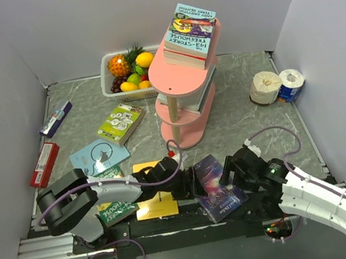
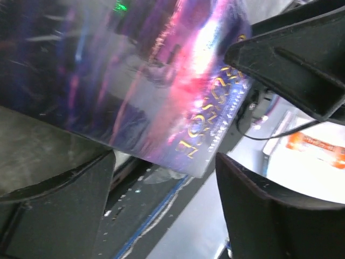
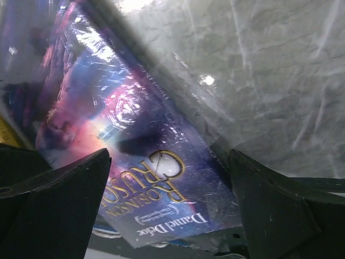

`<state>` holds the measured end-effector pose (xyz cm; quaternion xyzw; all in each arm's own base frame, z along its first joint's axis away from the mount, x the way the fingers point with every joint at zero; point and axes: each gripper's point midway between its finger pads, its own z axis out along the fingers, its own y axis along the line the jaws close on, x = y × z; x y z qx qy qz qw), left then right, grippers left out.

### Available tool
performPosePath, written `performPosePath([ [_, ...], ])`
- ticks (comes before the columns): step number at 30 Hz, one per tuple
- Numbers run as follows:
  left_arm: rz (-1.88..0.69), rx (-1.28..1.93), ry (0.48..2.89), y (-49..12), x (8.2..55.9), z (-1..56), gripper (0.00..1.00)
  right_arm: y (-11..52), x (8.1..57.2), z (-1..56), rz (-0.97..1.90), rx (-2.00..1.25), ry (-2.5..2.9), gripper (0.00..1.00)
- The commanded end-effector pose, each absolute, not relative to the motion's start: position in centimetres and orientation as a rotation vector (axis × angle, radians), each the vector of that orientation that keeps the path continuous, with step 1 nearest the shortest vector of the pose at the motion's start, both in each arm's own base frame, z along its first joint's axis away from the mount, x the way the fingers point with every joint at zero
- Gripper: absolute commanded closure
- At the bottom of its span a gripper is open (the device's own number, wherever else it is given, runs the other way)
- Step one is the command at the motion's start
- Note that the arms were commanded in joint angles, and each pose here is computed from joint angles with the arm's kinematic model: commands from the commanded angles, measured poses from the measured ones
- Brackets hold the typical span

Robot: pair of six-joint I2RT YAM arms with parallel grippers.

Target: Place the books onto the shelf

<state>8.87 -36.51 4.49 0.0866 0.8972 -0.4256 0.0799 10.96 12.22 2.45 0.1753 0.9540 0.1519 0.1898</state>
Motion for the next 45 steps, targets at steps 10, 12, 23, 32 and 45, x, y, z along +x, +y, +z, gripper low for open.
performPosePath([
  [10,-1.494,0.245,2.806,-37.4,2.7,2.7,0.32,16.4,8.0,2.1,0.934,0.492,2.641,0.16],
  [12,-1.454,0.245,2.805,-37.3,3.0,2.5,0.37,17.3,7.6,2.4,1.03,0.465,2.629,0.2],
  [23,-1.492,0.249,2.648,-35.5,3.7,3.7,0.73,17.5,5.6,2.9,1.065,0.246,2.702,0.13],
  [32,-1.375,0.165,2.655,-33.2,4.4,3.4,0.55,17.8,4.2,5.2,1.117,0.145,2.743,0.11],
  [45,-0.879,0.063,2.652,-30.1,8.8,5.4,0.43,16.2,2.0,3.2,0.938,0.054,2.93,0.07],
])
